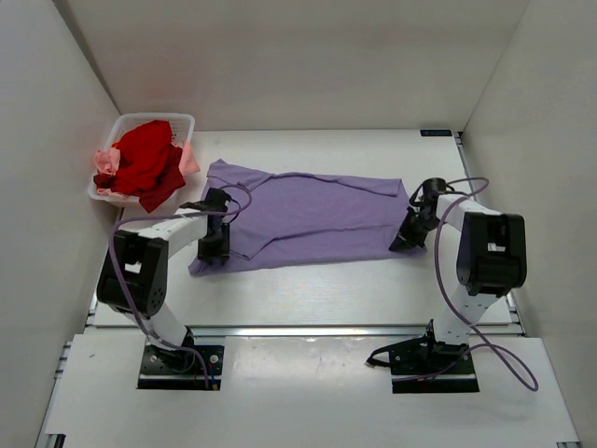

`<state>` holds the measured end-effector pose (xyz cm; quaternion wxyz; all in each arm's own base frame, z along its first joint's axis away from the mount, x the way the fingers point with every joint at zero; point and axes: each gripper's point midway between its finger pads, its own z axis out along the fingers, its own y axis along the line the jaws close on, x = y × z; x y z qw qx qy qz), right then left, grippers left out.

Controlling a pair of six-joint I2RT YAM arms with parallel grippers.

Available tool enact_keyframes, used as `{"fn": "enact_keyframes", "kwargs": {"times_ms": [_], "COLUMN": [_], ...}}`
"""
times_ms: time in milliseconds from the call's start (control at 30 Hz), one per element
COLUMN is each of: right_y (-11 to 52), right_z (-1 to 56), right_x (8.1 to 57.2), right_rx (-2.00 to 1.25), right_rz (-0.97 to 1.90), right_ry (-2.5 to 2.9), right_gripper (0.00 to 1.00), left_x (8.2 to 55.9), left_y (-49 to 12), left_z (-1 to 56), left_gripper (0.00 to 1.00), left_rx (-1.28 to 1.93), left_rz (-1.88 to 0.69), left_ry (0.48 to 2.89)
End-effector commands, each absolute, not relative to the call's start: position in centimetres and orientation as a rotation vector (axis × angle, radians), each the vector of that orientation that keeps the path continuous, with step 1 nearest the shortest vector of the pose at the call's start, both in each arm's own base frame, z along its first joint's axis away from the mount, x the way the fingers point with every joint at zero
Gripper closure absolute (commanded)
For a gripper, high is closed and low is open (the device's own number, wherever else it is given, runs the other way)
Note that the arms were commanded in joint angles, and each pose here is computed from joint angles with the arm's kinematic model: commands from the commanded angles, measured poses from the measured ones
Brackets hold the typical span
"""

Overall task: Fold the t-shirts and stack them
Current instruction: Fold the flattened tshirt in 1/3 of the way, then grap the side of the flattened tshirt furthest away from the robot with both arms

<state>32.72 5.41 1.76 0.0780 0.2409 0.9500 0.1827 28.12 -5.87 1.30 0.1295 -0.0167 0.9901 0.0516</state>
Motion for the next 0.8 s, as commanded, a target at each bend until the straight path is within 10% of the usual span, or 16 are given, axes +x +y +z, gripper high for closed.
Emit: {"fn": "enact_keyframes", "kwargs": {"times_ms": [0, 267, 567, 767], "right_y": [4.3, 4.3, 2.8, 2.5], "right_z": [2.5, 4.7, 11.1, 11.8], "right_x": [28.7, 25.2, 33.5, 38.0], "right_rx": [0.802, 0.783, 0.659, 0.620], "right_rz": [0.494, 0.465, 0.456, 0.489], "right_ry": [2.887, 2.852, 2.609, 2.593], "right_gripper": [1.00, 1.00, 0.97, 0.93], "left_x": [23.1, 23.7, 34.2, 41.7], "left_y": [-4.0, -4.5, -7.3, -8.4], "left_z": [1.0, 4.3, 15.7, 13.7], "left_gripper": [0.52, 0.49, 0.35, 0.33], "left_rx": [-0.017, -0.020, -0.135, -0.193], "left_rz": [0.202, 0.134, -0.087, -0.024], "left_ry": [2.999, 2.886, 2.488, 2.468]}}
